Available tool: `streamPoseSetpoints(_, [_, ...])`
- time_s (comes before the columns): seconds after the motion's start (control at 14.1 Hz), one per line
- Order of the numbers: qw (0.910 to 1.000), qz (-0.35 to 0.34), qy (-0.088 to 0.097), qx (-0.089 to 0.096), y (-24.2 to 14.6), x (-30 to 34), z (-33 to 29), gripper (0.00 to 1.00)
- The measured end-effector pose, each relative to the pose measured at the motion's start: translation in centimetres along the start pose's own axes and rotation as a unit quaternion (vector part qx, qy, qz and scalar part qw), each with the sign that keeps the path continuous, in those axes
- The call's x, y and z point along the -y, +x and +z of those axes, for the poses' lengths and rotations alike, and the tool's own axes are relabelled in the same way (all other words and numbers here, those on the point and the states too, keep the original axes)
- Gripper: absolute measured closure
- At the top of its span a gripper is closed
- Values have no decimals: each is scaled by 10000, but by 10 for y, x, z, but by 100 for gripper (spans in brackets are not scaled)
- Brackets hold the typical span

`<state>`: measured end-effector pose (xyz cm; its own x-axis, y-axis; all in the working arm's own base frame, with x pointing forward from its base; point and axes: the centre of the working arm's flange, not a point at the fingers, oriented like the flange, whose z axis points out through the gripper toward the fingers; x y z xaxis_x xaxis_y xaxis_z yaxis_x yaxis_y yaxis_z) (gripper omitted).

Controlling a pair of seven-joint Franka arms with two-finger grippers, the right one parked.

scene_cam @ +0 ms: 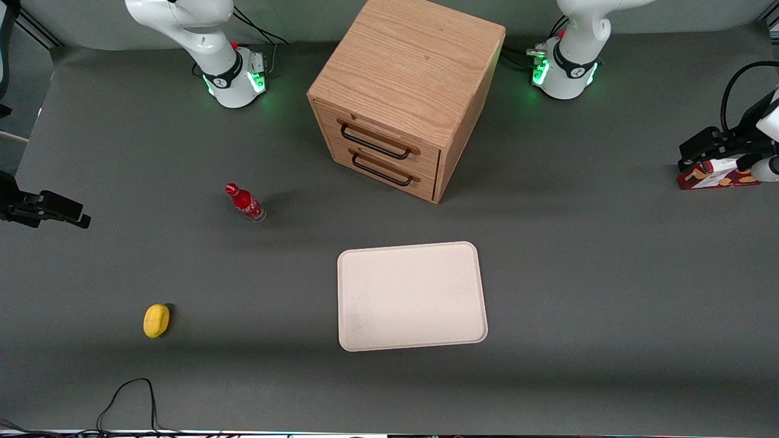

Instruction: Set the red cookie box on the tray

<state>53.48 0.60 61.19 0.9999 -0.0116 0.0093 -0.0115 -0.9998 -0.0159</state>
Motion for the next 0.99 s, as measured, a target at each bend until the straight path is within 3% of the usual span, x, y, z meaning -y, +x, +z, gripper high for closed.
streamPoseSetpoints(0.35, [10000,2,5,-23,1,1,1,0])
streamPoseSetpoints(0.57, [9979,604,148,170,-2,31,12,0])
streamPoseSetpoints(0.64, [9941,1044,168,241,-5,56,20,0])
streamPoseSetpoints(0.85, [9773,2100,165,210,-14,135,43,0])
streamPoseSetpoints(0.99, [9602,2782,199,147,-27,182,61,0])
